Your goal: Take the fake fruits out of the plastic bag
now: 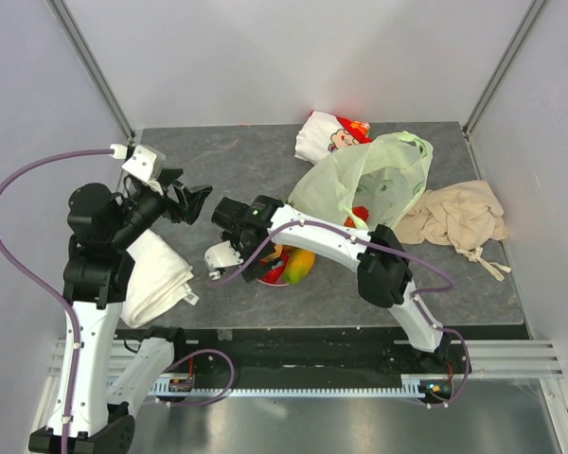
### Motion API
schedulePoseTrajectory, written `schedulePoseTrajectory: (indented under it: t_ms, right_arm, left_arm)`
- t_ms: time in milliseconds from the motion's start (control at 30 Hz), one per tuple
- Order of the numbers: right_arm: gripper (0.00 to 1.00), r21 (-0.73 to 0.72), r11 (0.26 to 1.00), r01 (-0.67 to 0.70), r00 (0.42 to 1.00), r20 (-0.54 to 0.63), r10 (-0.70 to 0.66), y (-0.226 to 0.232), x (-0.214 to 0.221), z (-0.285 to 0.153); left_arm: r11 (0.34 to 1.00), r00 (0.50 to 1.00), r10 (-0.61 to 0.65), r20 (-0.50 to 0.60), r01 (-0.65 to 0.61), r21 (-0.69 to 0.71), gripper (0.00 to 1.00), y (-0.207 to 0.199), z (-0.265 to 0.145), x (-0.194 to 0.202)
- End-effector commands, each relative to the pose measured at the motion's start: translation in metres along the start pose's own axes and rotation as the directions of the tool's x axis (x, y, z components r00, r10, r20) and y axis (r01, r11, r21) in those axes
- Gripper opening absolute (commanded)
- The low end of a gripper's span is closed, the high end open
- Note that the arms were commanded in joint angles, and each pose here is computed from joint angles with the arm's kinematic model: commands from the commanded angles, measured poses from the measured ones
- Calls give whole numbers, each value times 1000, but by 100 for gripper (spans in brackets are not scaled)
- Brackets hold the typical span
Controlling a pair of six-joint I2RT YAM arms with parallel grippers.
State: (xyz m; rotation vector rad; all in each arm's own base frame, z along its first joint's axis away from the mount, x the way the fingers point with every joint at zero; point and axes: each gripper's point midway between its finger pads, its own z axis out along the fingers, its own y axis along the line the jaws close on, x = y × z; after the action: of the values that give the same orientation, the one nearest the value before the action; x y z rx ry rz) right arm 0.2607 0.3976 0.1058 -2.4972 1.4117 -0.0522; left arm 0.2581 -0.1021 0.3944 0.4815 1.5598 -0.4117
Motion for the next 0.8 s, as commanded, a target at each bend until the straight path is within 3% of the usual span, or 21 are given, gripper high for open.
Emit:
schedulePoseTrajectory:
  t_ms: [0,333,767]
  right_arm:
    - [98,43,999,-4,999,38,3,-8,-7,-11]
    - [98,150,987,-59,980,196,28,-23,-39,-69]
    - [98,101,990,-95,990,117,84,-8,-25,-40]
  left_arm:
    - [999,999,-22,33,21,30,79,-4,4,-6]
    - [998,999,-26,41,23,57,79,-5,12,-7]
    - [996,998,-44,44,40,79,78,-7,15,-8]
